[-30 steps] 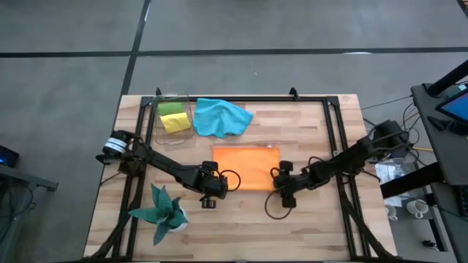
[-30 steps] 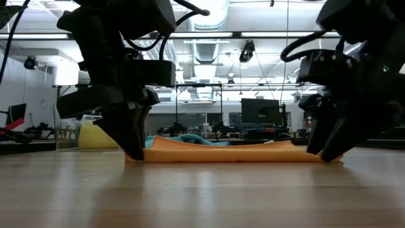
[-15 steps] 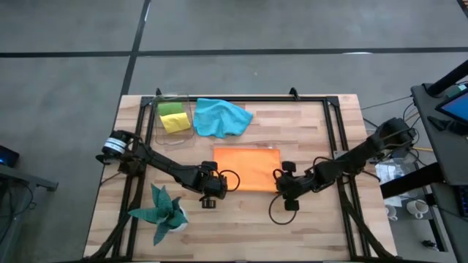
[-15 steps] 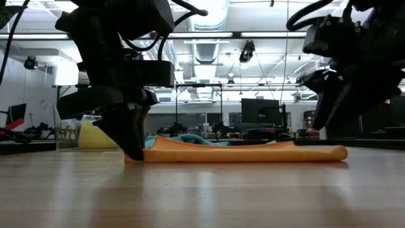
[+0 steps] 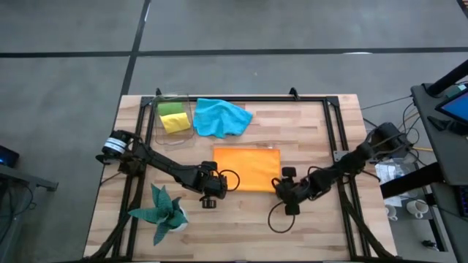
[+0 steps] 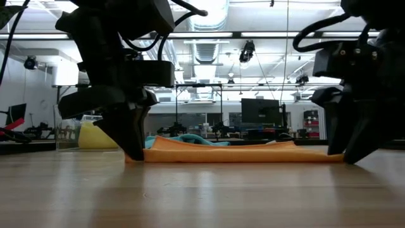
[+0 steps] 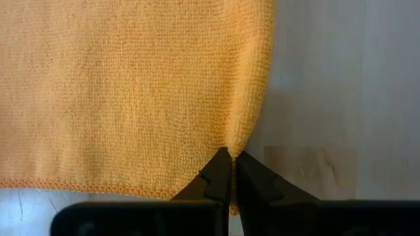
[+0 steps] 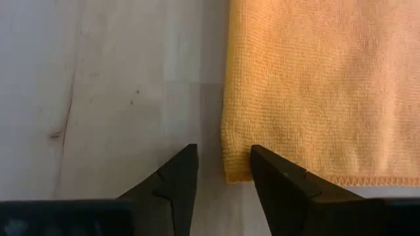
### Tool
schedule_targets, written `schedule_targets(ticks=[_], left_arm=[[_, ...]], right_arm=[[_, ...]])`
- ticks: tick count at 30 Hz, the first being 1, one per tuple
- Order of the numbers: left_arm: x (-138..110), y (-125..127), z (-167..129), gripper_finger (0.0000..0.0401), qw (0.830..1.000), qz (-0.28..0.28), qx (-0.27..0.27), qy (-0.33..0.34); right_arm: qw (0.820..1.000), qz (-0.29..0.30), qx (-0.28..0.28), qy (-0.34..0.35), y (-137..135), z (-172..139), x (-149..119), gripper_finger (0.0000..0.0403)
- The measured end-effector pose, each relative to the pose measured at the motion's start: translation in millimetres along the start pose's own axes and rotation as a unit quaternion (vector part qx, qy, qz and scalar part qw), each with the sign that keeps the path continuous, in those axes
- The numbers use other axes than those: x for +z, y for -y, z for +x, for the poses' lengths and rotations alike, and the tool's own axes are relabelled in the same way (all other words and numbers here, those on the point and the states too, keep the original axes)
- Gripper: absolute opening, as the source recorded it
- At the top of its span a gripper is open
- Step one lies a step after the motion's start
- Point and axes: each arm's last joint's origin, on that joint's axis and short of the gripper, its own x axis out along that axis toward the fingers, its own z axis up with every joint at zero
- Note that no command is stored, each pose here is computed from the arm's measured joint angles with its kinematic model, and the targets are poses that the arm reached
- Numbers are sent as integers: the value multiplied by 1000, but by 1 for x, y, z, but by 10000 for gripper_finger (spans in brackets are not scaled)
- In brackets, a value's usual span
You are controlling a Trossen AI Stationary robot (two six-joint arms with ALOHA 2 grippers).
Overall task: Roll microfiber towels into tight, uniform cylinder then place into a basket
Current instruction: Fold the orange microfiber towel
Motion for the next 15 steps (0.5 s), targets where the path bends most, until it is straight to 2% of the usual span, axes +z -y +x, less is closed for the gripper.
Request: schedule_targets(ticks=[6, 12, 15], left_arm=[[0, 0, 0, 0, 1000, -8, -8, -3], [-1, 1, 1, 0, 1000, -20, -11, -4], [-3, 1, 2, 0, 1000, -22, -13, -5]], right_arm=[[1000, 5, -8, -10, -2, 5, -2, 113], [1000, 5, -6, -10, -1, 3, -3, 24], [1000, 5, -8, -11, -1, 3, -3, 14]])
